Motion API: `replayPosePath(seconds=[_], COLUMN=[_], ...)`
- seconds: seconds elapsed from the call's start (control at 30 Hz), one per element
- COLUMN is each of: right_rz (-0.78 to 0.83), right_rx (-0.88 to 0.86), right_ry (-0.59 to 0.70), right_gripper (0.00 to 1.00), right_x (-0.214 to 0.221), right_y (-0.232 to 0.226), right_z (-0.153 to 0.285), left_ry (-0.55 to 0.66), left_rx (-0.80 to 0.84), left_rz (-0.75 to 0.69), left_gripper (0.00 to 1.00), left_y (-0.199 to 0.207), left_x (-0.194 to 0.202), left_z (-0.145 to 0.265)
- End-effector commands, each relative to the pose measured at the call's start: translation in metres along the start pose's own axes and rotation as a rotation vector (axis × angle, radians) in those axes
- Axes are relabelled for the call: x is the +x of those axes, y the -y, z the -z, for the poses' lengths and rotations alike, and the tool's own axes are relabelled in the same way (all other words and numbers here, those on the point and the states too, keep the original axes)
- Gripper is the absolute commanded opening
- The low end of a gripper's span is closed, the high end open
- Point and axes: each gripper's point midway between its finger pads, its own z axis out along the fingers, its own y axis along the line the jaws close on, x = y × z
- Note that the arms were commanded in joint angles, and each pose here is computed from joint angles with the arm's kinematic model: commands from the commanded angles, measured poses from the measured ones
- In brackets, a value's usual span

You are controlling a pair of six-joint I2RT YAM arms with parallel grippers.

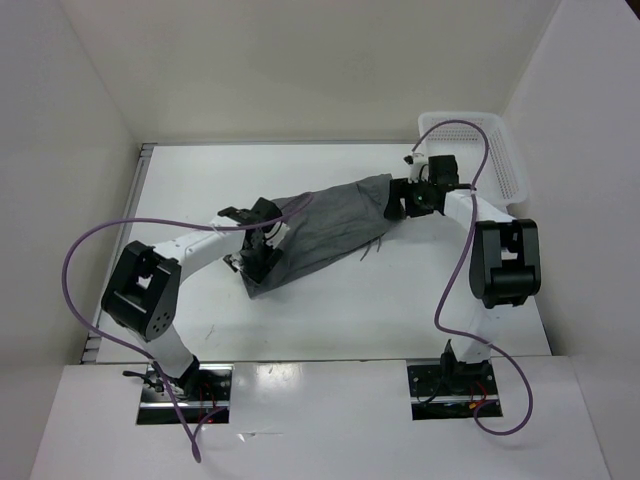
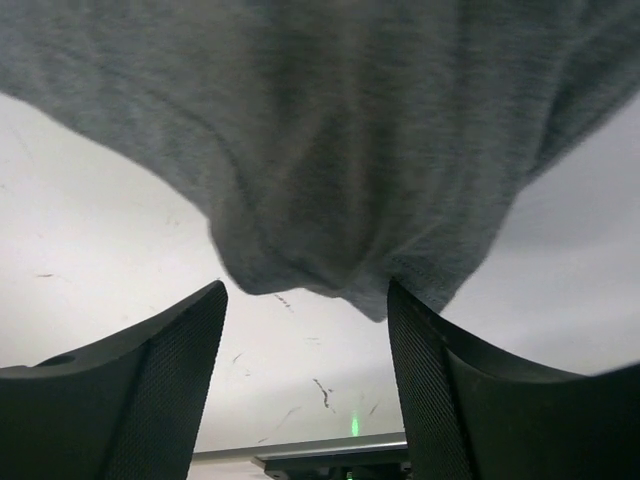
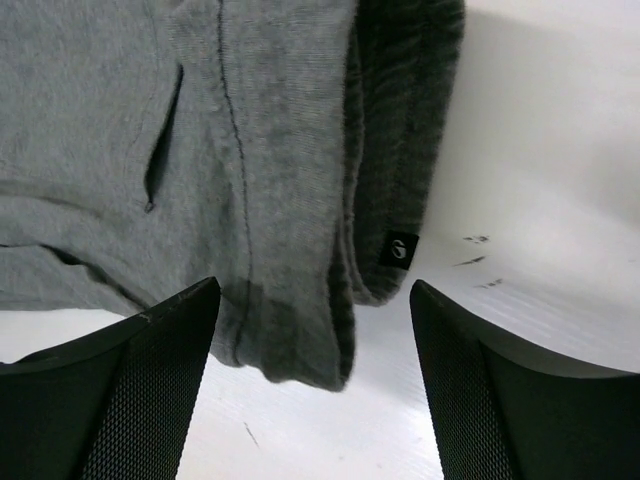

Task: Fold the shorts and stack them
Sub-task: Fold the shorts

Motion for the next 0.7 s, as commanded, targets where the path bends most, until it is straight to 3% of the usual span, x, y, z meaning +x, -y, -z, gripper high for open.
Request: replayPosePath(seconds=[0.0, 0.33, 0.53, 0.67], right_rz=[-0.027, -0.035, -0.040, -0.026], right_rx=[0.015, 0.052, 0.060, 0.086], right_ry=[0.006, -0.047, -0.084, -0.072], right_gripper=[0.82, 0.76, 0.60, 0.65], right_x=[-0.003, 0.016, 0.034, 0.029], right_y=[-0.013, -0.007, -0.008, -0.006], right_z=[-0.012, -0.038, -0.040, -0.032], left_ry=[0.000, -0.088, -0.160, -0.165], left_rx=[0.027, 0.028, -0.009, -0.018], left_rz=[-0.032, -0.045, -0.057, -0.059], left_gripper=[0.74, 0.75, 0.73, 0.69], left_y=[0.013, 0.017, 0.014, 0.012], left_x=[-0.001, 0.006, 0.020, 0.020], left_z=[-0.002, -0.037, -0.061, -0.056])
